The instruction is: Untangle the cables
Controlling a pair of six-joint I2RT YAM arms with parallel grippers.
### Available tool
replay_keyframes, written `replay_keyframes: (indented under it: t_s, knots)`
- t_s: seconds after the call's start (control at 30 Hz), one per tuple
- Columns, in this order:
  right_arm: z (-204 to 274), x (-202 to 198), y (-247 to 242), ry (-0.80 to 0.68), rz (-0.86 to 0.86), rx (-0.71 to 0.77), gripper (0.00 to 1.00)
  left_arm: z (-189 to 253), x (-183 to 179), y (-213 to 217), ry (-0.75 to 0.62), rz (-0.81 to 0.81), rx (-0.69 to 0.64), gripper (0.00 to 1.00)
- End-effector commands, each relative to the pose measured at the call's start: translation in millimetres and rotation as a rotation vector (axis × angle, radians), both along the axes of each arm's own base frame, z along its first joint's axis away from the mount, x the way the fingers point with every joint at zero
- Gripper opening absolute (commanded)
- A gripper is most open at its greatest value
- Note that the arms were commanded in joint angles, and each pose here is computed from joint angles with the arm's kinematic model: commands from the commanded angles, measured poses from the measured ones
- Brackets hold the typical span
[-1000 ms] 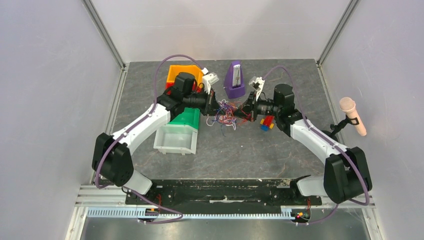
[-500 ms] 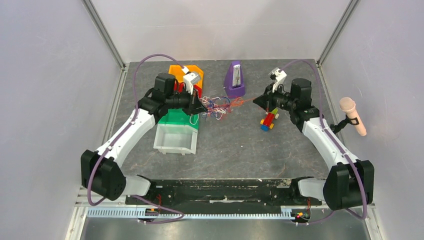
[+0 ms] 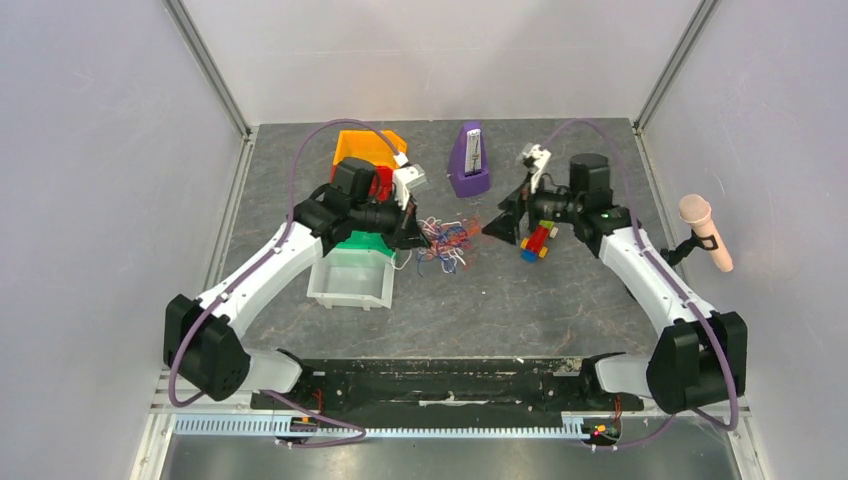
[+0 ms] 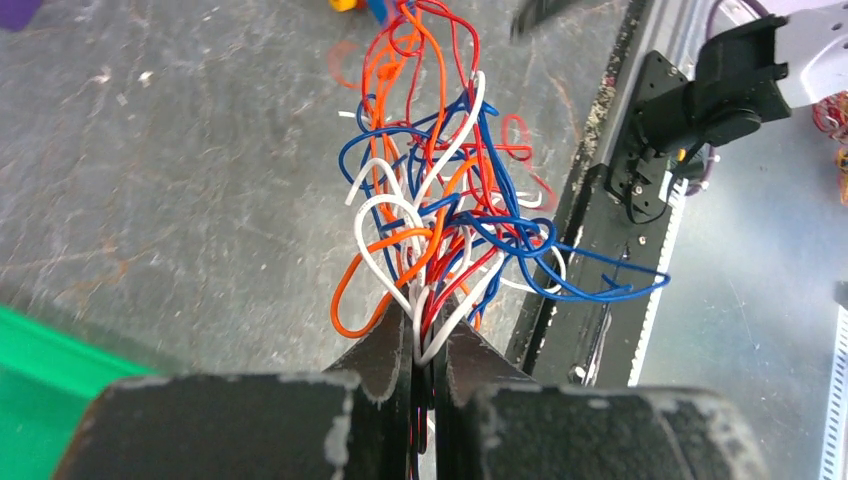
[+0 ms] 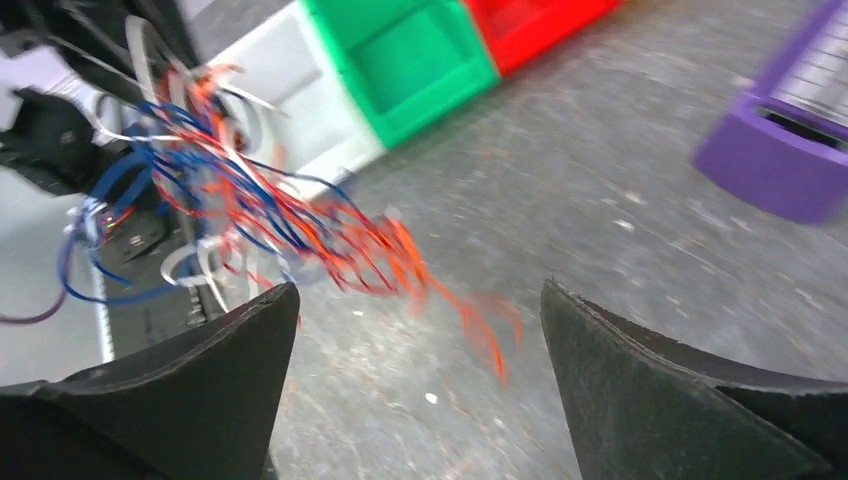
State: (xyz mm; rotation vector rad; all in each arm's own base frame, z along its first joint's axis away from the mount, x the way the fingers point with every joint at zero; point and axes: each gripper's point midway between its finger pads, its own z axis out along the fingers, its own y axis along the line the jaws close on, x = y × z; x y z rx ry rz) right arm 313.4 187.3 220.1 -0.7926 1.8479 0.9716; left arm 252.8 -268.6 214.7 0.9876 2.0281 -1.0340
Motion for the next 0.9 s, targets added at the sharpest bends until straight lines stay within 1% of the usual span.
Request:
replay_keyframes:
  t_s: [0.0,0.1,0.13,0.17,0.2,0.23,0.27,0.3,0.33,0.37,0.4,0.43,0.47,0.53,0.63,0.73,0.8,0.83,0.87]
  knots:
    - [23.4,-21.0,47.5,-0.042,0.124,0.05,0.95,22.6,4.4,-30.4,-0.053,-0.055,-0.061,0.02]
    - [16.8,-17.9,66.1,-0.062,0.108,0.036,0.96,31.7,-1.0,-42.8,-0.032,-0.105,-0.106,0.02]
    - [14.6,-16.2,69.9,-0.071,0.108,0.035,0.95,32.9,-2.1,-44.6,-0.011,-0.105,-0.114,0.02]
    - [9.5,-15.6,73.1,-0.062,0.11,0.028,0.9,35.3,-0.3,-45.9,-0.003,-0.094,-0.12,0.02]
    - [4.0,-15.1,75.1,-0.051,0.112,0.012,0.79,36.8,1.2,-45.4,0.002,-0.085,-0.121,0.02]
    - [-4.3,-11.7,73.8,-0.038,0.103,-0.016,0.57,39.8,1.3,-43.8,0.002,-0.085,-0.126,0.02]
    - [-14.2,-5.7,68.7,-0.026,0.066,-0.059,0.25,42.3,0.3,-41.5,-0.001,-0.086,-0.126,0.06]
    - [-24.2,6.0,58.8,-0.029,-0.003,-0.124,0.02,43.4,-0.3,-37.5,-0.004,-0.08,-0.117,0.11]
    - [-31.9,18.2,43.3,-0.042,-0.085,-0.193,0.0,43.5,-0.6,-31.7,-0.003,-0.07,-0.105,0.15]
    - [-35.5,25.9,28.9,-0.048,-0.144,-0.222,0.0,40.8,-2.0,-25.5,0.008,-0.059,-0.089,0.17]
    - [-34.7,34.9,11.5,-0.057,-0.221,-0.236,0.0,39.2,-1.1,-17.2,0.012,-0.04,-0.072,0.19]
    - [-32.6,39.6,-2.7,-0.065,-0.277,-0.236,0.0,32.7,-1.2,-7.8,0.04,-0.013,-0.05,0.2]
    - [-30.3,44.0,-16.3,-0.072,-0.323,-0.236,0.0,25.3,0.6,2.0,0.032,0.001,-0.018,0.2]
    - [-25.7,45.2,-31.7,-0.084,-0.361,-0.241,0.0,8.3,10.6,23.0,0.03,0.077,0.053,0.2]
    - [-24.5,40.8,-39.3,-0.078,-0.363,-0.24,0.0,-10.7,24.6,43.5,0.034,0.15,0.11,0.22]
    - [-25.1,43.4,-49.8,-0.081,-0.391,-0.257,0.0,-21.1,32.1,50.2,0.054,0.167,0.127,0.22]
    - [-23.7,48.6,-62.4,-0.086,-0.424,-0.272,0.0,-26.4,30.7,50.3,0.066,0.151,0.133,0.22]
    - [-23.0,50.5,-68.7,-0.089,-0.441,-0.281,0.0,-27.7,29.6,50.2,0.067,0.146,0.134,0.19]
    - [-21.8,53.3,-77.6,-0.098,-0.465,-0.296,0.0,-29.9,28.0,50.9,0.07,0.138,0.138,0.12]
